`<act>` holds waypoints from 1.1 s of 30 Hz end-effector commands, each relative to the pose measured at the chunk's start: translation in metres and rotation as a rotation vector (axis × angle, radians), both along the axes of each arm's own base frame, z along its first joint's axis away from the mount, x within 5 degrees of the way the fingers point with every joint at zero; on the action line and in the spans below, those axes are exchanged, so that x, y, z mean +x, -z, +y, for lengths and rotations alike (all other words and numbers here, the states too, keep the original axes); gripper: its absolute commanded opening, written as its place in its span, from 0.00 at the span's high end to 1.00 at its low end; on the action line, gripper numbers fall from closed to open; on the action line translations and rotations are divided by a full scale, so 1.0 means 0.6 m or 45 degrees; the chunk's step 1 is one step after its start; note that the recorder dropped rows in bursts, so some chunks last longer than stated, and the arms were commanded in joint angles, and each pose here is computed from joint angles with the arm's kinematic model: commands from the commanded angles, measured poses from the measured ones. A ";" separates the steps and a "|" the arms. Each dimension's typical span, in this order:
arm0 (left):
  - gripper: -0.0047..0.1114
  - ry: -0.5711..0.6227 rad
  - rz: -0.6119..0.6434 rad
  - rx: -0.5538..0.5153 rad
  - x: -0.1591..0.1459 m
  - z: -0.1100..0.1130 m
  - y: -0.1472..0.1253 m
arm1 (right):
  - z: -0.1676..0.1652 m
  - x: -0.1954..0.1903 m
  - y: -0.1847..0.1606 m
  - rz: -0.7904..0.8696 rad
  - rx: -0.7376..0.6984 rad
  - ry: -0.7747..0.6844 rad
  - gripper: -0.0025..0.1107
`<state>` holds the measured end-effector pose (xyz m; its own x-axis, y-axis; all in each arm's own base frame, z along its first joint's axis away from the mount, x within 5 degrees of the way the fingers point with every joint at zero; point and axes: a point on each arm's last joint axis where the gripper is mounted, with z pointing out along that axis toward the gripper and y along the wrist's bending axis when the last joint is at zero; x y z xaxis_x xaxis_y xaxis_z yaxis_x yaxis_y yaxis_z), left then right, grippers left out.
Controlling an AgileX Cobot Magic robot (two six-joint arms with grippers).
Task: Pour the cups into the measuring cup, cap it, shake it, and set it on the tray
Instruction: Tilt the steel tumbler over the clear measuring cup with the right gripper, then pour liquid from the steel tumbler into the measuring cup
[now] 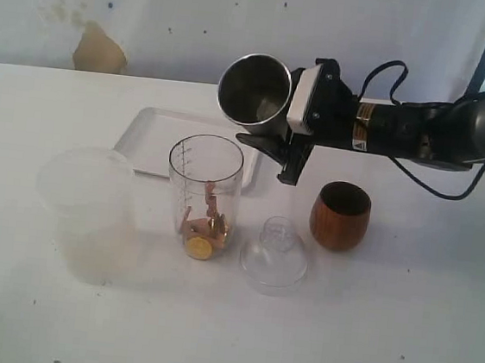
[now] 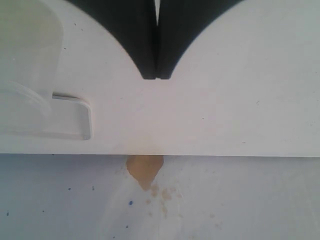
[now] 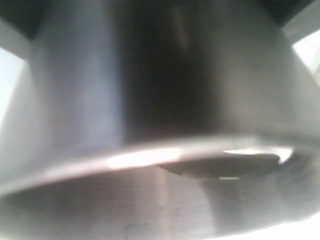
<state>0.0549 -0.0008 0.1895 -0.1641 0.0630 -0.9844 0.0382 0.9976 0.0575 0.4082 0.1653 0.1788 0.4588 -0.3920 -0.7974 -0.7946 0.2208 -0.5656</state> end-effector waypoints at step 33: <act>0.07 -0.001 0.001 -0.014 0.000 0.000 -0.001 | 0.023 -0.002 -0.039 -0.220 -0.042 -0.005 0.98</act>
<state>0.0549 -0.0008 0.1895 -0.1641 0.0630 -0.9844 0.0382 0.9976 0.0575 0.4074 0.1780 0.1853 0.5591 -0.4619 -0.6885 -0.7104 0.1613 -0.6851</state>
